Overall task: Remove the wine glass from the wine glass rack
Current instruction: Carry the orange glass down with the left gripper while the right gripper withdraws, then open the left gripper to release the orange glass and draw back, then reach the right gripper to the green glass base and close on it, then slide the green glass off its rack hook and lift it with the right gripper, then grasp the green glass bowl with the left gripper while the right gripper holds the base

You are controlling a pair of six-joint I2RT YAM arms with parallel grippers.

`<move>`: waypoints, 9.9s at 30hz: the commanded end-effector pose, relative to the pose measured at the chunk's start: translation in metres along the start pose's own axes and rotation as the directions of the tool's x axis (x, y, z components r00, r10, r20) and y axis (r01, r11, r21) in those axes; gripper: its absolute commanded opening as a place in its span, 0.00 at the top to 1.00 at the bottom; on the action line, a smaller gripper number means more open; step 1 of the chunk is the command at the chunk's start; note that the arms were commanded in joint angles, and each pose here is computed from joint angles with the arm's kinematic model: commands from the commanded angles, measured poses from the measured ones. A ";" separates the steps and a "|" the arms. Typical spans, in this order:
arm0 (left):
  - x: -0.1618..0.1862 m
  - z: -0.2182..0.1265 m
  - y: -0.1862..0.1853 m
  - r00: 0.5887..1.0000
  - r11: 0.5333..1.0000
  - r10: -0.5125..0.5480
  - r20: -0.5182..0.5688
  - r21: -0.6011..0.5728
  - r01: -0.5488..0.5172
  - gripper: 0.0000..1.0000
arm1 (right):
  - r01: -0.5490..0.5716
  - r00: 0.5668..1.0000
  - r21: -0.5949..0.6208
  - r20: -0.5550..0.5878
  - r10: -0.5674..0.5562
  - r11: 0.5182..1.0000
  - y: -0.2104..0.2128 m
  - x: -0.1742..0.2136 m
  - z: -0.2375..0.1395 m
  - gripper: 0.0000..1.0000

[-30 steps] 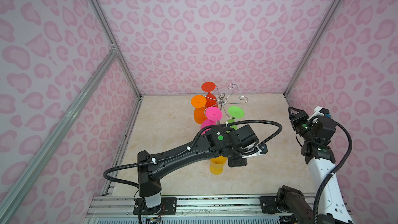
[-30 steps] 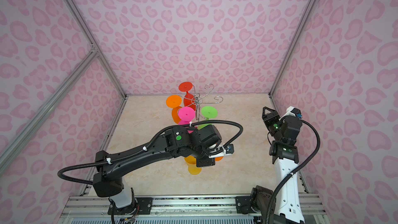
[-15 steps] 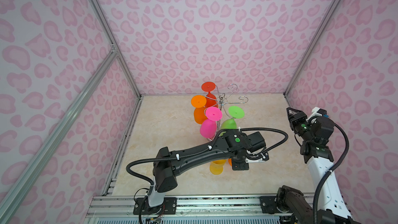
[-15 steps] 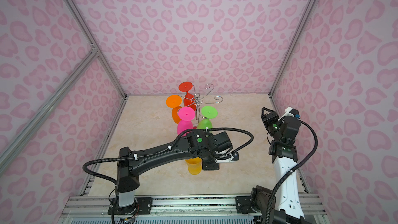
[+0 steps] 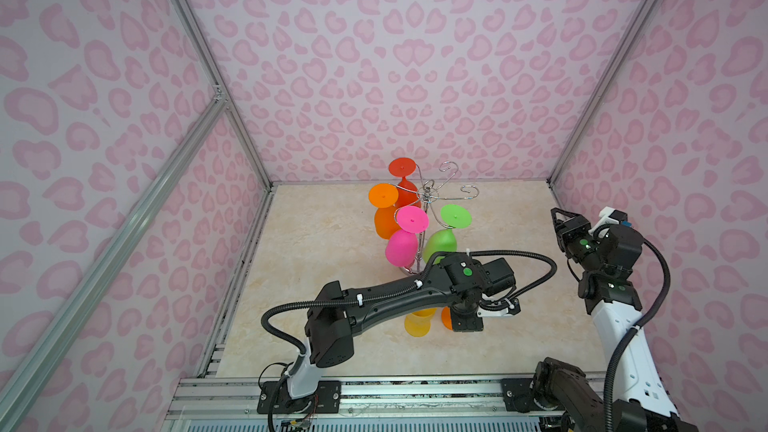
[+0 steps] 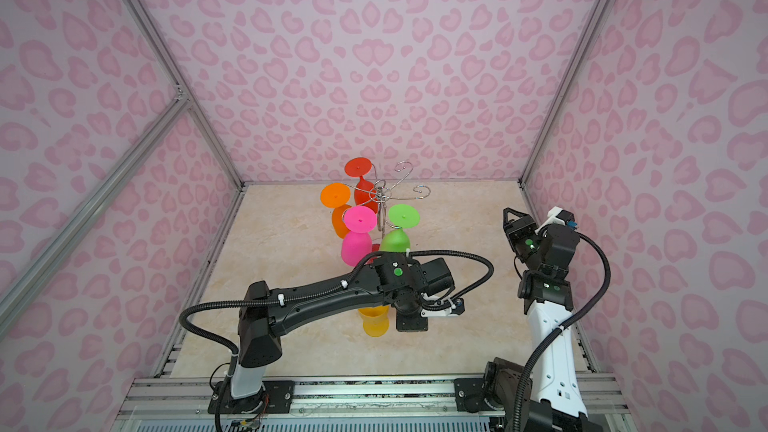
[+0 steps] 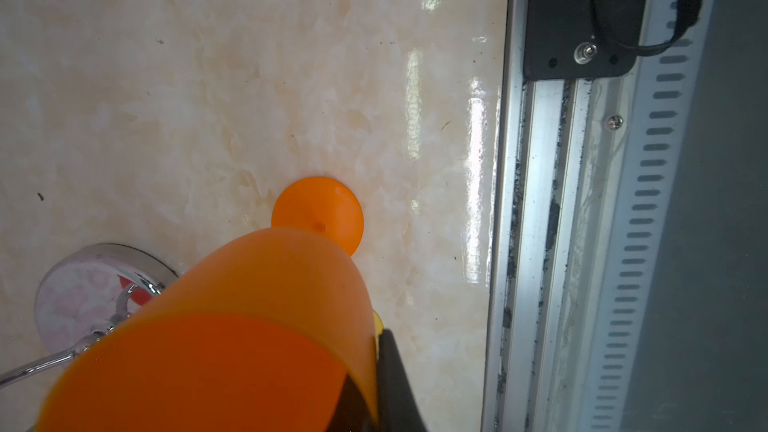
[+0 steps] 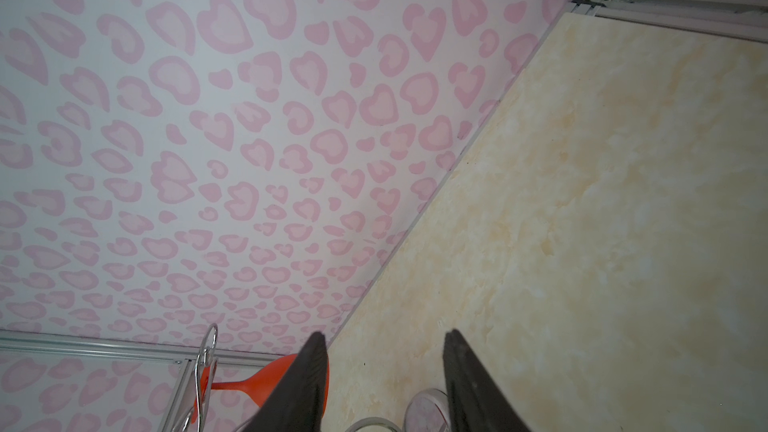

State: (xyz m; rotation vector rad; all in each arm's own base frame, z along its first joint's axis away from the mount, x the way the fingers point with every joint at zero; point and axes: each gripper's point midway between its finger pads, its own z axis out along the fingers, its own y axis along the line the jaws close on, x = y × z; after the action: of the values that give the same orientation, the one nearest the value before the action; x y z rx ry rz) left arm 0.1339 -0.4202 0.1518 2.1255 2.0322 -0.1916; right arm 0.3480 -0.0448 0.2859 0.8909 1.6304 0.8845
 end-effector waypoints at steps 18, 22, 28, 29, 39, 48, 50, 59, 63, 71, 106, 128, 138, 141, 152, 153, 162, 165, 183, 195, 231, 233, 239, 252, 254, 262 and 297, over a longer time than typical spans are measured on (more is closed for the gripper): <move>-0.009 -0.028 0.008 0.996 0.999 -0.045 0.073 -0.019 0.046 0.68 | 0.005 1.000 -0.039 -0.001 -0.005 0.999 0.004 0.001 0.000 0.54; -0.019 -0.071 0.010 0.982 0.997 -0.035 0.185 -0.060 0.047 0.58 | 0.015 1.000 -0.075 -0.011 -0.015 0.997 0.014 0.002 -0.002 0.53; -0.037 -0.166 0.001 0.872 0.993 0.001 0.490 -0.104 0.058 0.57 | 0.070 0.994 -0.157 -0.067 -0.082 0.985 0.048 0.015 -0.012 0.52; -0.038 -0.185 0.001 0.833 0.990 0.007 0.553 -0.122 0.073 0.57 | 0.084 0.992 -0.163 -0.078 -0.098 0.983 0.052 0.019 -0.014 0.51; 0.044 -0.354 0.047 0.390 0.766 0.073 0.918 -0.303 0.567 0.39 | 0.132 0.945 -0.328 -0.243 -0.218 0.935 0.112 0.092 -0.034 0.51; 0.174 -0.388 0.097 0.269 0.346 0.055 0.962 -0.271 0.898 0.22 | 0.118 0.871 -0.430 -0.388 -0.301 0.895 0.144 0.151 -0.028 0.50; 0.190 -0.387 0.102 0.256 0.287 0.050 0.965 -0.259 0.922 0.22 | 0.098 0.846 -0.449 -0.432 -0.312 0.888 0.147 0.167 -0.024 0.50; 0.226 -0.366 0.120 0.213 0.186 0.004 0.977 -0.210 0.960 0.23 | 0.037 0.811 -0.467 -0.503 -0.299 0.884 0.156 0.198 -0.011 0.51; 0.226 -0.361 0.125 0.208 0.192 -0.012 0.978 -0.202 0.960 0.23 | 0.027 0.807 -0.472 -0.509 -0.298 0.881 0.160 0.200 -0.010 0.52; 0.218 -0.351 0.134 0.206 0.226 -0.040 0.978 -0.192 0.955 0.24 | -0.012 0.815 -0.480 -0.513 -0.269 0.877 0.166 0.199 -0.009 0.60; 0.219 -0.341 0.134 0.188 0.253 -0.065 0.980 -0.166 0.953 0.28 | -0.173 0.806 -0.529 -0.561 -0.189 0.831 0.186 0.192 -0.018 1.00; 0.217 -0.336 0.137 0.191 0.261 -0.079 0.978 -0.165 0.951 0.28 | -0.171 0.809 -0.549 -0.553 -0.202 0.818 0.187 0.177 -0.036 1.00; 0.215 -0.335 0.139 0.187 0.267 -0.081 0.979 -0.160 0.950 0.28 | -0.185 0.797 -0.560 -0.566 -0.210 0.807 0.192 0.178 -0.042 1.00; 0.214 -0.333 0.140 0.191 0.267 -0.086 0.978 -0.162 0.950 0.28 | -0.187 0.797 -0.565 -0.566 -0.212 0.803 0.196 0.177 -0.044 1.00; 0.213 -0.332 0.141 0.194 0.271 -0.088 0.977 -0.164 0.949 0.28 | -0.179 0.774 -0.567 -0.586 -0.240 0.804 0.201 0.190 -0.044 1.00; 0.213 -0.333 0.141 0.193 0.271 -0.087 0.977 -0.163 0.949 0.28 | -0.180 0.773 -0.567 -0.587 -0.240 0.804 0.201 0.191 -0.044 1.00; 0.215 -0.329 0.141 0.193 0.270 -0.094 0.977 -0.161 0.949 0.29 | -0.173 0.766 -0.564 -0.592 -0.250 0.807 0.206 0.199 -0.037 1.00; 0.215 -0.328 0.141 0.194 0.270 -0.095 0.976 -0.162 0.949 0.29 | -0.169 0.767 -0.557 -0.592 -0.247 0.813 0.206 0.200 -0.033 1.00; 0.221 -0.325 0.136 0.192 0.267 -0.100 0.976 -0.159 0.951 0.30 | -0.143 0.784 -0.530 -0.576 -0.231 0.836 0.206 0.199 -0.008 1.00; 0.221 -0.322 0.136 0.193 0.271 -0.107 0.975 -0.158 0.950 0.30 | -0.096 0.816 -0.522 -0.529 -0.233 0.848 0.204 0.183 -0.008 1.00; 0.129 -0.330 0.123 -0.058 0.730 -0.172 0.983 0.167 0.663 0.29 | 0.143 0.988 -0.652 0.046 -0.150 0.745 0.237 0.016 -0.111 1.00; 0.124 -0.329 0.123 -0.074 0.764 -0.193 0.978 0.197 0.614 0.29 | 0.147 0.988 -0.693 0.074 -0.134 0.706 0.248 0.011 -0.121 1.00; 0.109 -0.330 0.120 -0.110 0.846 -0.231 0.967 0.256 0.467 0.27 | 0.094 0.996 -0.822 0.069 -0.064 0.562 0.278 0.002 -0.146 1.00; 0.074 -0.335 0.109 -0.099 0.936 -0.317 0.943 0.328 0.124 0.24 | -0.170 0.984 -0.933 -0.181 -0.003 0.317 0.299 0.032 -0.151 1.00; 0.072 -0.335 0.109 -0.100 0.936 -0.327 0.940 0.337 0.101 0.24 | -0.218 0.974 -0.939 -0.226 0.000 0.266 0.303 0.038 -0.152 1.00; 0.070 -0.335 0.122 -0.133 0.930 -0.335 0.933 0.350 0.109 0.24 | -0.381 0.923 -0.916 -0.385 -0.010 0.129 0.308 0.059 -0.149 1.00; 0.070 -0.347 0.139 -0.232 0.932 -0.334 0.914 0.357 0.068 0.41 | -0.560 0.818 -0.809 -0.574 -0.031 0.178 0.304 0.120 -0.114 1.00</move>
State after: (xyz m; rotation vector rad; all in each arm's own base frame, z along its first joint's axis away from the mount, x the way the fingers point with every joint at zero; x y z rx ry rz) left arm 0.2709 -0.2814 0.4692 0.6536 1.1719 -1.5959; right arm 0.2545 0.1869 0.5254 -0.0184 0.8544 2.2160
